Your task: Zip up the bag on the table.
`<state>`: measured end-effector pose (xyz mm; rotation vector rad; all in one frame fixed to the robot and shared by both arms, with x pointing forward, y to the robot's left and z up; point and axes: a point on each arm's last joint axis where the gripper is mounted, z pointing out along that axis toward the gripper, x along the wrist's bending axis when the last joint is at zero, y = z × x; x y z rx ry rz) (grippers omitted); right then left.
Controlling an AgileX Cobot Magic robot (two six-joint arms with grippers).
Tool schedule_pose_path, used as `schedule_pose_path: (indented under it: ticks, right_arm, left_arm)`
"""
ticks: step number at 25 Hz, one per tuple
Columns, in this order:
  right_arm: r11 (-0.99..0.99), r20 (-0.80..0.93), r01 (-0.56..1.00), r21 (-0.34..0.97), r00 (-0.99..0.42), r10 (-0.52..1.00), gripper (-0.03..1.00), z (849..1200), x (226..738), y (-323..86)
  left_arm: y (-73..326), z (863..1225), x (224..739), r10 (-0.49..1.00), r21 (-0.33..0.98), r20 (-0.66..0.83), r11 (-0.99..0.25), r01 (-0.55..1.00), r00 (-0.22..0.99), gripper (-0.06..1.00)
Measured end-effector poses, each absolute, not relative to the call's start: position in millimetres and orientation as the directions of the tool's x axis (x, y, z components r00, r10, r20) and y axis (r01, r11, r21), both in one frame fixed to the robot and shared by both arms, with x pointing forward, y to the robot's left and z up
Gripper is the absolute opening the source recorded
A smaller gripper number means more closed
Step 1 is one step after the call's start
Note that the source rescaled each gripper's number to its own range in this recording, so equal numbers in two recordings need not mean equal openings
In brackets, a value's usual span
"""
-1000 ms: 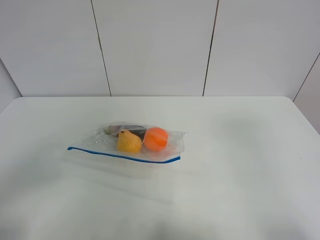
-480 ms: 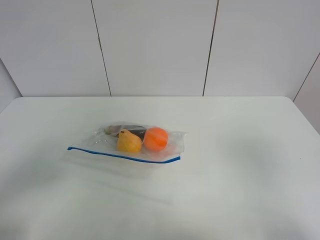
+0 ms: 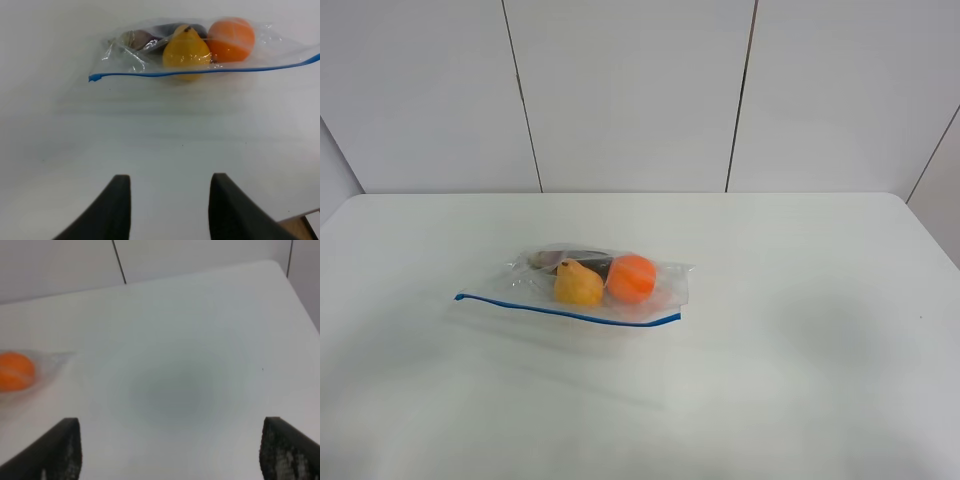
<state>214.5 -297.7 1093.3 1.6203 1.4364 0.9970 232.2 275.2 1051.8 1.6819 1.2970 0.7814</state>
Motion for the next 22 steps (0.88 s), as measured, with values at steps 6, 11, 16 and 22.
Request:
schedule_pose_path:
  ticks: [6, 11, 16, 22]
  right_arm:
    - [-0.100, 0.077, 0.418, 0.903, 0.071, 0.995, 1.00, 1073.6, 218.8, -297.9]
    - [-0.097, 0.069, 0.449, 0.888, 0.078, 0.995, 1.00, 1057.2, 228.4, -298.8]
    - [-0.094, 0.065, 0.438, 0.894, 0.081, 0.995, 1.00, 1055.6, 231.1, -299.4]
    - [-0.092, 0.062, 0.435, 0.896, 0.082, 0.995, 1.00, 1054.5, 232.3, -299.7]
  left_arm:
    - [275.2, 1051.8, 232.2, 0.964, 0.896, -0.021, -0.100, 0.432, 0.267, 0.67]
    - [275.2, 1051.8, 232.2, 0.964, 0.896, -0.021, -0.100, 0.432, 0.267, 0.67]
    - [275.2, 1051.8, 232.2, 0.964, 0.896, -0.021, -0.100, 0.432, 0.267, 0.67]
    - [275.2, 1051.8, 232.2, 0.964, 0.896, -0.021, -0.100, 0.432, 0.267, 0.67]
